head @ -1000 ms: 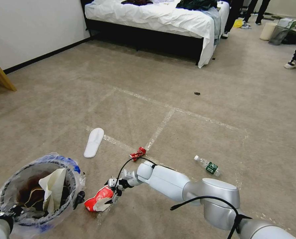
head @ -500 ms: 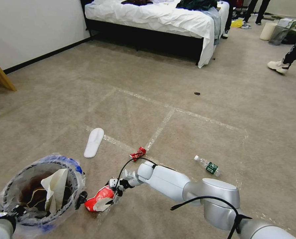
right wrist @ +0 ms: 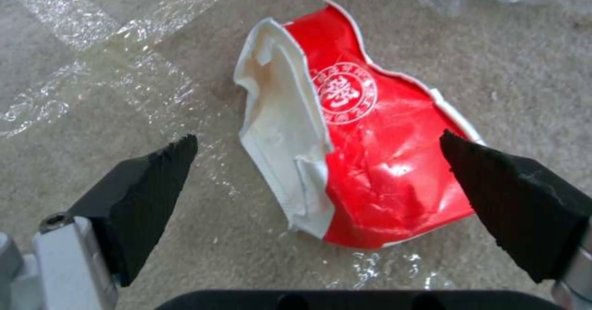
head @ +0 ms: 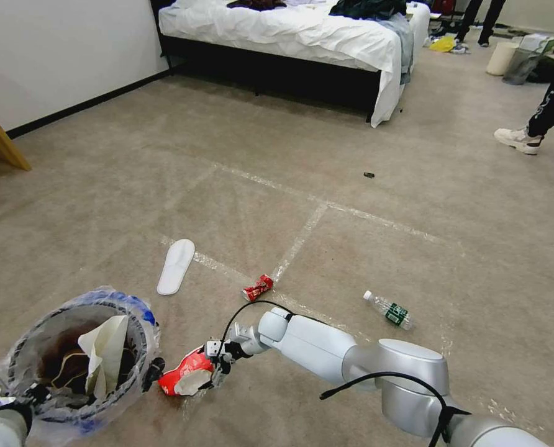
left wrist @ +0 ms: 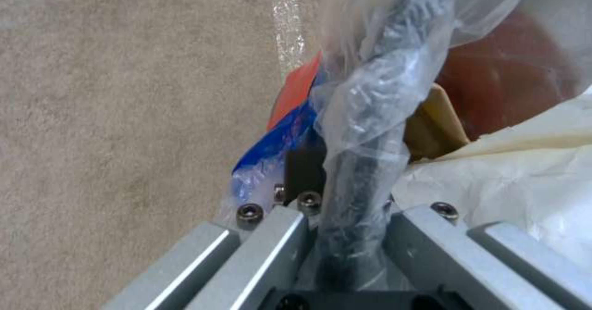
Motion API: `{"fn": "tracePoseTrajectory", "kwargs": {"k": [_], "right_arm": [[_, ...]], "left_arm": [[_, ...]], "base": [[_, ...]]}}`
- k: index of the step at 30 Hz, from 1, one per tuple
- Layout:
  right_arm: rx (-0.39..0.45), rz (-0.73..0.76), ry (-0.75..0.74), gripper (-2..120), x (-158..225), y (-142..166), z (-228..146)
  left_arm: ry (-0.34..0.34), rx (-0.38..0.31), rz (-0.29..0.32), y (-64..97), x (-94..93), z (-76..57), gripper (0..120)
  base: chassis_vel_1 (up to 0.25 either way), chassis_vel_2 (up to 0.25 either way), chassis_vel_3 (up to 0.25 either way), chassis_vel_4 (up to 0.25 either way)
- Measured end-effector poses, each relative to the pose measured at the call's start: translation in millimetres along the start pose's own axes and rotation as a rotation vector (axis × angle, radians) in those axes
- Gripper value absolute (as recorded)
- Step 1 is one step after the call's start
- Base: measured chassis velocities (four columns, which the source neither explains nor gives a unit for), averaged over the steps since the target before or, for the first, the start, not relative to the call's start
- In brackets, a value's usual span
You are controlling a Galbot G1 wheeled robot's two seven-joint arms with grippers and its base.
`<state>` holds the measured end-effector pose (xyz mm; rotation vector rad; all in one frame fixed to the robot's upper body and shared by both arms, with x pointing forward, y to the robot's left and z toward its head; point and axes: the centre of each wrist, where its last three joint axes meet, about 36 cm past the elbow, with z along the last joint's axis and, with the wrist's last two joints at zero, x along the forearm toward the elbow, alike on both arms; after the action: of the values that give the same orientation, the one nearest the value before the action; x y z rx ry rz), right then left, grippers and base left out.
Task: Pick up the trash bin and place the garbage on the floor into it.
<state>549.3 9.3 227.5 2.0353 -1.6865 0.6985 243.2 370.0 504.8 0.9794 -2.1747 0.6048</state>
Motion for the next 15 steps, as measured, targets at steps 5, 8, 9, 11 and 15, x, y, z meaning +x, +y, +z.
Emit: {"fn": "tracePoseTrajectory", "kwargs": {"k": [5,8,9,11,15], "right_arm": [[-0.009,0.011,0.004,88,-2.9,4.3,3.4],[-0.015,0.019,0.009,87,-3.9,6.0,5.0],[-0.015,0.019,0.009,87,-3.9,6.0,5.0],[-0.021,0.032,0.011,88,-4.0,6.2,5.2],[-0.027,0.039,0.007,89,-4.5,6.8,5.4]], "left_arm": [[0.0,-0.001,0.002,-0.4,2.1,1.4,0],[-0.001,-0.002,0.004,-0.7,4.7,3.1,0],[-0.001,-0.002,0.004,-0.7,4.7,3.1,0],[-0.001,-0.004,0.005,-0.7,5.9,3.8,0],[-0.002,-0.005,0.005,-0.6,6.5,3.9,0]], "base": [[0.0,0.0,0.0,0.0],[0.0,0.0,0.0,0.0],[0.0,0.0,0.0,0.0],[0.0,0.0,0.0,0.0],[0.0,0.0,0.0,0.0]]}}
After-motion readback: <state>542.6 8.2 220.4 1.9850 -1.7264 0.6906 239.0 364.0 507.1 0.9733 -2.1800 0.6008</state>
